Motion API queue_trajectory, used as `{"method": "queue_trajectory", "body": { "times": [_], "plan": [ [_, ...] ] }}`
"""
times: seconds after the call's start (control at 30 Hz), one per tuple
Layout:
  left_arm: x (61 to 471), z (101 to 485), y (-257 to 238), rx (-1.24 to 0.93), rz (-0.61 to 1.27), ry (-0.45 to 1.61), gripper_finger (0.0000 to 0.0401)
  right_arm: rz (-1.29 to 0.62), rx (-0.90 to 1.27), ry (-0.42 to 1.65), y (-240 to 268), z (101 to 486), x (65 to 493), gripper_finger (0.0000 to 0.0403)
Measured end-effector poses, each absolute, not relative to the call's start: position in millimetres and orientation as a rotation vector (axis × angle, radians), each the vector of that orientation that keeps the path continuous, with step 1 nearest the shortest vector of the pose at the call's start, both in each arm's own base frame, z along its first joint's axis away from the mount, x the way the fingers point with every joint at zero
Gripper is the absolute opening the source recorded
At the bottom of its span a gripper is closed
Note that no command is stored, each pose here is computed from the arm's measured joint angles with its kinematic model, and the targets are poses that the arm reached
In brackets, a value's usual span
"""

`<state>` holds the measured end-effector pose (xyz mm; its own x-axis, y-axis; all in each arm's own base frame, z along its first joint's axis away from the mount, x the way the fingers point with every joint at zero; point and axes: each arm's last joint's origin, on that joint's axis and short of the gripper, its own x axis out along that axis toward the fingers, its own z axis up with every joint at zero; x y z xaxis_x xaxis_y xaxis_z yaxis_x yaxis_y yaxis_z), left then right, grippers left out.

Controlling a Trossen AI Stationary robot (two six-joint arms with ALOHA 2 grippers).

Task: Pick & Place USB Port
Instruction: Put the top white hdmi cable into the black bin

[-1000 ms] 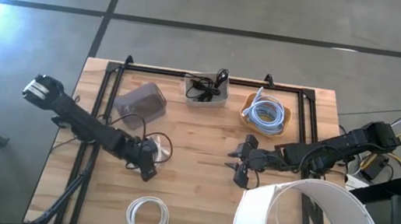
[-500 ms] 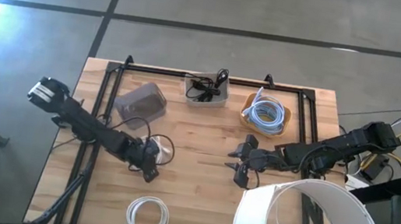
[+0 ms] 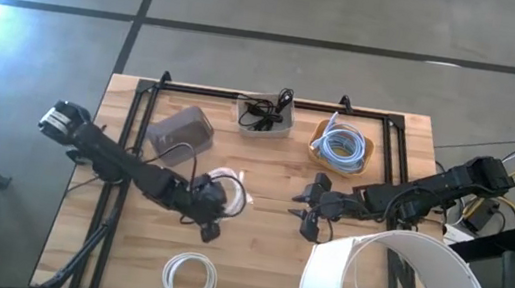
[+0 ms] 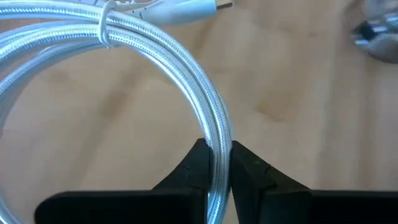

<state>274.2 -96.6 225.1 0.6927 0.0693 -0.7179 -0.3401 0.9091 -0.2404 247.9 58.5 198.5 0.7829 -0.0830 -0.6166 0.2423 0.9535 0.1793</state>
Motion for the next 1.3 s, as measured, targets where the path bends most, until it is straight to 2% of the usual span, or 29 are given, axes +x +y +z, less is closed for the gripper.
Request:
{"method": "queue_trajectory", "body": {
  "times": [0.23,0.5,0.67,0.93,1.1,1.3],
  "plan": [
    [264.8,279.8,-81.8,-0.12,0.52,0.879,0.0039,-0.177,0.256,0.65,58.6,198.5,247.9,0.0171],
    [244.7,308.9,-56.0,-0.056,0.804,0.956,0.0048,-0.178,0.256,0.65,58.5,198.5,247.9,0.0171],
    [241.5,293.0,-34.4,-0.063,0.902,1.038,0.0047,-0.178,0.256,0.65,58.5,198.4,247.9,0.0171],
    [229.0,239.4,3.3,-0.088,1.032,1.212,0.0047,-0.178,0.256,0.649,58.5,198.5,247.9,0.0171],
    [224.4,206.2,22.9,-0.118,0.985,1.284,0.0047,-0.178,0.256,0.649,58.5,198.5,247.9,0.0171],
    [221.2,183.9,41.6,-0.129,0.975,1.272,0.0048,-0.178,0.256,0.649,58.5,198.5,247.9,0.0171]
  ]
}}
